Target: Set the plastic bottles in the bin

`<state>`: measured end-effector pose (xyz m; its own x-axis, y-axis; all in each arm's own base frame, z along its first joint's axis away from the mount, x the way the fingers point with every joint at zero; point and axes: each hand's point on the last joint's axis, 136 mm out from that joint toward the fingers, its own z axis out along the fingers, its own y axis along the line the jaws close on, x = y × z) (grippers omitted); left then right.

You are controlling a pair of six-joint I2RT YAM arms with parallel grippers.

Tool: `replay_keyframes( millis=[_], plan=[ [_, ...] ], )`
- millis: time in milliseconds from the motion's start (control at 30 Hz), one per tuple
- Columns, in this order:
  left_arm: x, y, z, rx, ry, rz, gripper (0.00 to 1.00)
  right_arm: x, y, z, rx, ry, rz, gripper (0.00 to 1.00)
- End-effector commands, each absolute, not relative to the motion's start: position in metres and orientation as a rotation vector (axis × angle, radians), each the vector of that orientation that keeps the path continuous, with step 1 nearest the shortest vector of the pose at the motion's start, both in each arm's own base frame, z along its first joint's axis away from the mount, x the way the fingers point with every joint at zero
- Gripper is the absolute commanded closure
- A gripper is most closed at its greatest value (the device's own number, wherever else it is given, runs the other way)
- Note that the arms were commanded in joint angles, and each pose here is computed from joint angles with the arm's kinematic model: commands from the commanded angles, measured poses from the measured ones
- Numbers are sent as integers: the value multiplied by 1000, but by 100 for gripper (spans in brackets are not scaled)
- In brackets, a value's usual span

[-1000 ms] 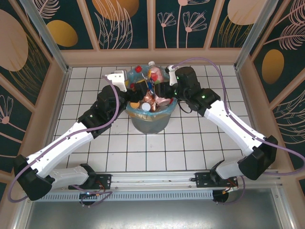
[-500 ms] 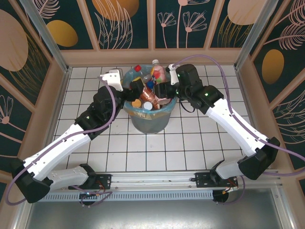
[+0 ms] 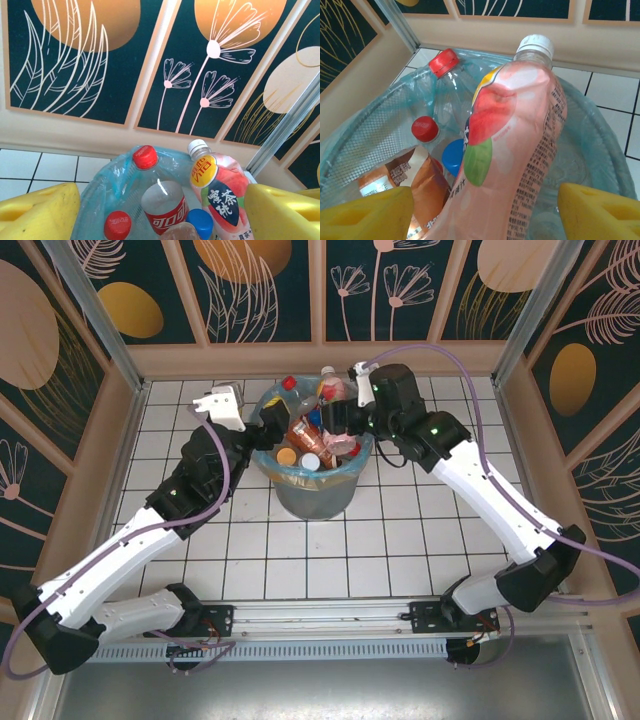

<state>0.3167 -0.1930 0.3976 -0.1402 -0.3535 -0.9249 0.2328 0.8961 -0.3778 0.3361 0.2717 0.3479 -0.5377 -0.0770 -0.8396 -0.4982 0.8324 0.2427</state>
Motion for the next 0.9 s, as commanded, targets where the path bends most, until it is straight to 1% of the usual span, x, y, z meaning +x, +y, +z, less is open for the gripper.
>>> replay_keyframes(
  millis=[0, 200, 333, 433, 500, 633, 700, 767, 867],
  plan=[
    [315, -184, 406, -119, 1595, -486, 15, 353, 268, 364, -391, 2041, 531, 20],
    [315, -180, 405, -128, 1591, -469, 15, 373, 271, 364, -380, 2055, 532, 20],
    [315, -166, 407, -156, 1574, -387, 15, 380, 263, 372, -336, 2028, 536, 20],
    [315, -148, 415, -190, 1536, -282, 15, 386, 245, 394, -266, 1967, 547, 20],
    [312, -126, 422, -249, 1493, -178, 15, 386, 234, 413, -228, 1912, 560, 20],
    [296, -77, 433, -378, 1390, -36, 13, 391, 179, 439, -86, 1813, 527, 20],
    [293, -50, 422, -444, 1367, 15, 14, 395, 139, 438, 14, 1772, 487, 20],
    [295, -24, 402, -511, 1362, 56, 13, 398, 97, 422, 113, 1753, 419, 20],
    [298, 6, 365, -569, 1389, 151, 13, 399, 24, 389, 290, 1683, 202, 18]
  ],
)
